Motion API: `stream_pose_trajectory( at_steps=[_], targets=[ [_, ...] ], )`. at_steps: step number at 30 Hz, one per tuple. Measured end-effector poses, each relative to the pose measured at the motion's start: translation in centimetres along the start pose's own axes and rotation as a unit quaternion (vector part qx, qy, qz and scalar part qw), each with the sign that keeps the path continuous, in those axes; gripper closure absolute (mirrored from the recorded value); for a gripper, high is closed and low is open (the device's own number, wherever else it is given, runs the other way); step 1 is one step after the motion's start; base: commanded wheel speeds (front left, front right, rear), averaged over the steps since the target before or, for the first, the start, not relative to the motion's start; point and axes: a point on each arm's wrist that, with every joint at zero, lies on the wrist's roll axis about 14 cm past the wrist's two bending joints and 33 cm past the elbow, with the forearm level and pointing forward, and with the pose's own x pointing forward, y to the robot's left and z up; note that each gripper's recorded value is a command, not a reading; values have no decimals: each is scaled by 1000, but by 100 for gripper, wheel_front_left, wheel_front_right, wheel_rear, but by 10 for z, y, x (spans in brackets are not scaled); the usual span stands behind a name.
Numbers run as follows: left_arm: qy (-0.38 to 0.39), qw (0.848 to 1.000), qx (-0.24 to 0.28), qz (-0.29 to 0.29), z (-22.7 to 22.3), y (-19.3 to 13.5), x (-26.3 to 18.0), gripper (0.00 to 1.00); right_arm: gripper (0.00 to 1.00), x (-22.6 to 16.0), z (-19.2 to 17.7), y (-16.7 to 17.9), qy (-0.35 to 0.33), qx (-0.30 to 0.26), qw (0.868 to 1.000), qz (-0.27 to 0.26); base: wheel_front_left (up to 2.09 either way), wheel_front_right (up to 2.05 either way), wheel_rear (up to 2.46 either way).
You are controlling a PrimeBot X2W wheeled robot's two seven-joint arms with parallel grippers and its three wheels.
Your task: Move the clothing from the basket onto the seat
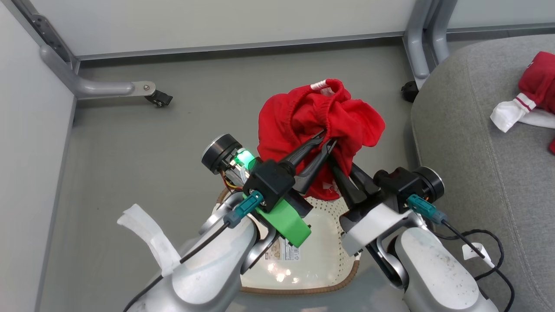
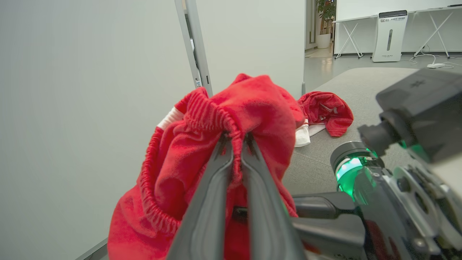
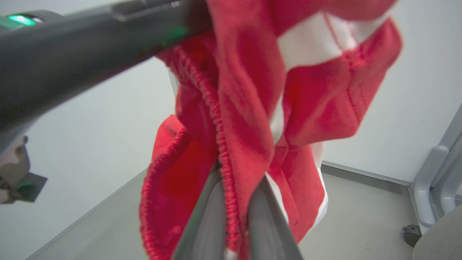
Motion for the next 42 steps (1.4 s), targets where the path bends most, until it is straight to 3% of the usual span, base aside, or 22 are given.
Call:
stream_pose_trajectory(
  at_steps=[8, 9, 10, 28, 42],
  targets=[
    [8, 1000, -2, -2, -5, -1, 0, 100, 100, -1, 2, -4, -3, 0, 1000, -7, 0, 0, 0],
    [10, 1000, -2, -2, -7, -1, 0, 84, 100, -1, 2, -4, -3, 0, 1000, -7, 0, 0, 0],
    [9, 1000, -2, -2, -6, -1, 0, 2, 100, -1, 3, -5, -4, 0, 1000, -8, 0, 0, 0],
    [9, 1000, 2, -3, -8, -1, 2, 0, 100, -5, 9, -29, -13, -1, 999, -43, 0, 0, 0],
    [11, 998, -2, -60, -20, -29, 20, 0, 100, -43, 24, -86, -25, -29, 990, -138, 0, 0, 0]
  ],
)
